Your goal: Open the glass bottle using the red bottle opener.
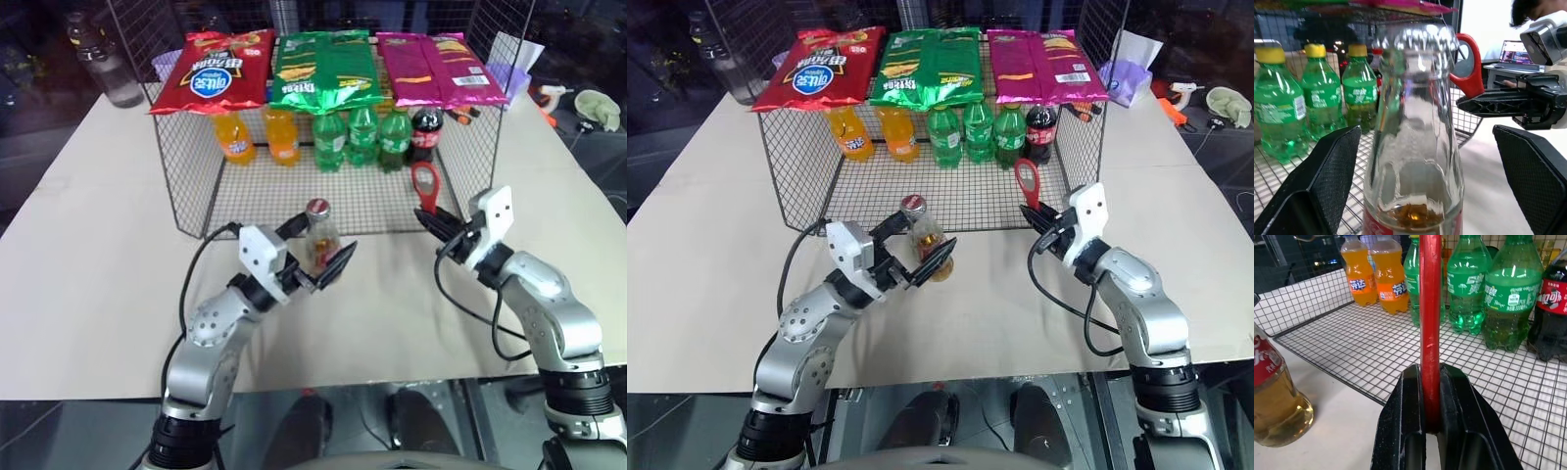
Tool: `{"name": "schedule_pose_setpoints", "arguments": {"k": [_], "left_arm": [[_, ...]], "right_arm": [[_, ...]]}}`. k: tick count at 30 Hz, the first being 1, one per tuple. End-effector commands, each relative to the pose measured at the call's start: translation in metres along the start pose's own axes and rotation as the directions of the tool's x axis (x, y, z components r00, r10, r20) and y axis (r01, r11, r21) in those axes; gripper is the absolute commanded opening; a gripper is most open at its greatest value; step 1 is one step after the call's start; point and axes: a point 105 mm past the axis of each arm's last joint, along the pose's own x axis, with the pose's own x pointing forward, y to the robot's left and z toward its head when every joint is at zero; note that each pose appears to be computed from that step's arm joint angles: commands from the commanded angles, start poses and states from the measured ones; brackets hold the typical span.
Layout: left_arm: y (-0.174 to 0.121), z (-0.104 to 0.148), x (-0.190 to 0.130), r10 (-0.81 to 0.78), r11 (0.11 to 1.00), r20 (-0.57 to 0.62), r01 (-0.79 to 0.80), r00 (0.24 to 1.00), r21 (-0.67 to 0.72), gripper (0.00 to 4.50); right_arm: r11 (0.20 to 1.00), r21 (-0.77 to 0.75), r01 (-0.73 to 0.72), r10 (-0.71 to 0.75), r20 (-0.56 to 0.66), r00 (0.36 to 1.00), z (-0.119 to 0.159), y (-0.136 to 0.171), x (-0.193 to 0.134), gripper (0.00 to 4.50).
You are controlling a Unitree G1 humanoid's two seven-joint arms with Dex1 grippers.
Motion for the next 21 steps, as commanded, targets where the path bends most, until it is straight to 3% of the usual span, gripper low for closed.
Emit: {"name": "schedule_pose_setpoints", "arguments": {"k": [1,15,16,18,19,21], "left_arm": [[-0.0062,0.0104,0.0016,-0.02,0.999,0.031,0.019,0.999,0.025,4.47],[0.0001,0.0088,0.0026,-0.011,0.999,0.019,0.01,1.0,0.039,4.47],[0.0008,0.0091,0.0023,-0.01,0.999,0.022,0.009,1.0,0.033,3.95],[0.0031,0.0084,0.0016,-0.003,0.999,0.017,0.003,1.0,0.038,3.44],[0.0031,0.0062,0.001,-0.005,0.999,0.008,0.005,1.0,0.035,2.81],[0.0028,0.0038,0.0001,-0.008,0.999,-0.002,0.008,1.0,0.032,2.81]], "right_arm": [[0.999,-0.031,-0.019,0.02,0.039,0.999,0.01,0.0033,-0.0003,0.0],[0.999,-0.046,-0.011,0.014,0.067,0.998,0.0163,0.0009,0.0014,0.0],[0.999,-0.046,-0.011,0.014,0.065,0.998,0.0157,0.0011,0.0012,0.0],[0.999,-0.047,-0.012,0.015,0.064,0.998,0.015,0.0015,0.0011,0.0],[0.999,-0.046,-0.012,0.014,0.063,0.998,0.0149,0.0016,0.0012,0.0],[0.999,-0.046,-0.011,0.014,0.063,0.998,0.0147,0.0019,0.0014,0.0]]}}
